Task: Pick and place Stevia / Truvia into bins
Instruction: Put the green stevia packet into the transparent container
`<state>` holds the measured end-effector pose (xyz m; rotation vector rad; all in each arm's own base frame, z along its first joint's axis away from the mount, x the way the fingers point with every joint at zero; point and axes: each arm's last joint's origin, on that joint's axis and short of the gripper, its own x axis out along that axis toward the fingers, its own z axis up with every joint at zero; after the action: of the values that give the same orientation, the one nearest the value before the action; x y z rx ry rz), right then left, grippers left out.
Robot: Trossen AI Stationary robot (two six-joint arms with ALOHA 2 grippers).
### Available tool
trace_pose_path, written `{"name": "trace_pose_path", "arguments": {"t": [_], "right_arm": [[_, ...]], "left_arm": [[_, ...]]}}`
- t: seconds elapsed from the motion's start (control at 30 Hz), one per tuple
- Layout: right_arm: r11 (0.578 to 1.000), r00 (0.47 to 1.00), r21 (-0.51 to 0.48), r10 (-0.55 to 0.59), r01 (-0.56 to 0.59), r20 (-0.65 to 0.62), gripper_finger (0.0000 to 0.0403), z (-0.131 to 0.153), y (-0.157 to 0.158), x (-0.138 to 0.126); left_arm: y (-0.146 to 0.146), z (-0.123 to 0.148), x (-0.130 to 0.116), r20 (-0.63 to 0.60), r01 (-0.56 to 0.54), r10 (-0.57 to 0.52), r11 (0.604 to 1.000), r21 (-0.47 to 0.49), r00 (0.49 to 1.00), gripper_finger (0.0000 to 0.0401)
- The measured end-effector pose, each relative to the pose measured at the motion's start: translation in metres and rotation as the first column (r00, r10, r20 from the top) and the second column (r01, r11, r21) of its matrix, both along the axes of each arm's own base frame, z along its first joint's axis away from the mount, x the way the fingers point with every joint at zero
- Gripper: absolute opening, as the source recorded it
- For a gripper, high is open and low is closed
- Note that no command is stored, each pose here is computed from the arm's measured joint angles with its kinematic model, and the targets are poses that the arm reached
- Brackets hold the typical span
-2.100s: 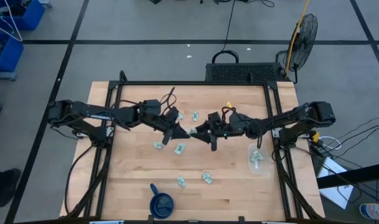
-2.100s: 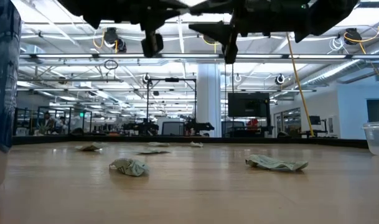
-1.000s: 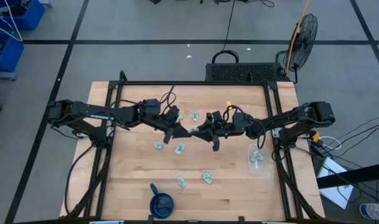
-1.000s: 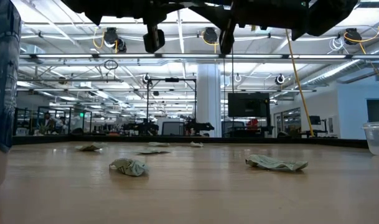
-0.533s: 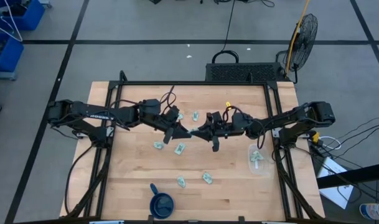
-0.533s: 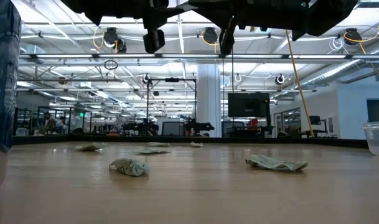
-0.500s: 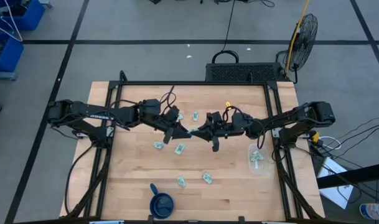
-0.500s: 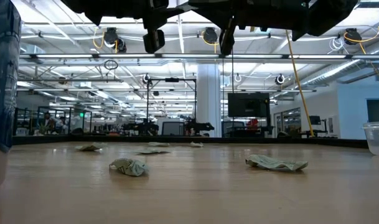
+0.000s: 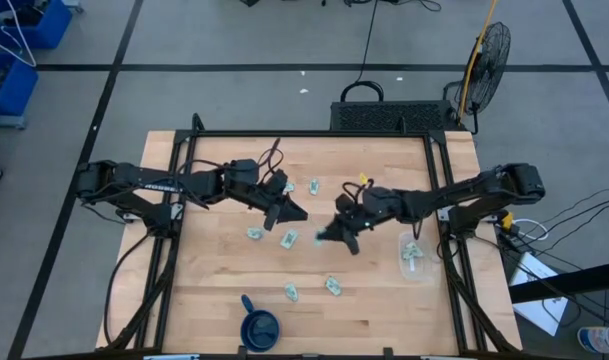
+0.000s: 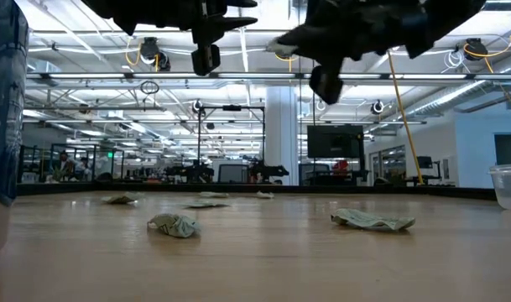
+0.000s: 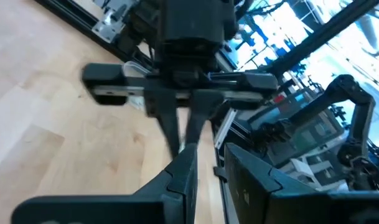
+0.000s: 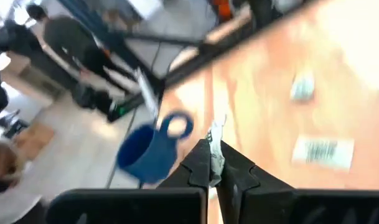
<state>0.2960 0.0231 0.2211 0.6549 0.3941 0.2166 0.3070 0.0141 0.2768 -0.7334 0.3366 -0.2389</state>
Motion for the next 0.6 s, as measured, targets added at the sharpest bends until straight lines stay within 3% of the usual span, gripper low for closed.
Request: {"name": "trace_pose_path", "arguments": {"t": [0.1,0.27,0.4,0.6], "right_arm": [[0.996,0.977,0.058,0.078,-0.068,-0.197,0.0003,-0.006,0.012,-0.016],[0.982,0.854,0.155,0.168,-0.103,-0.492,0.0008,-0.011,0.030,-0.051],[0.986,0.678,0.162,0.149,-0.045,-0.719,0.0008,-0.016,0.036,-0.085],[0.991,0.391,0.019,-0.036,0.136,-0.920,0.0006,-0.018,0.033,-0.127]], "left_arm": [[0.000,0.000,0.000,0.004,0.000,0.000,1.000,0.000,1.000,0.0085],[0.002,0.001,0.000,0.015,-0.001,0.001,1.000,0.026,1.000,0.0085],[0.003,0.000,0.000,0.014,-0.030,0.029,0.999,0.034,0.999,0.0086],[0.004,0.000,0.000,0.013,-0.059,0.059,0.997,0.039,0.998,0.0086]]}}
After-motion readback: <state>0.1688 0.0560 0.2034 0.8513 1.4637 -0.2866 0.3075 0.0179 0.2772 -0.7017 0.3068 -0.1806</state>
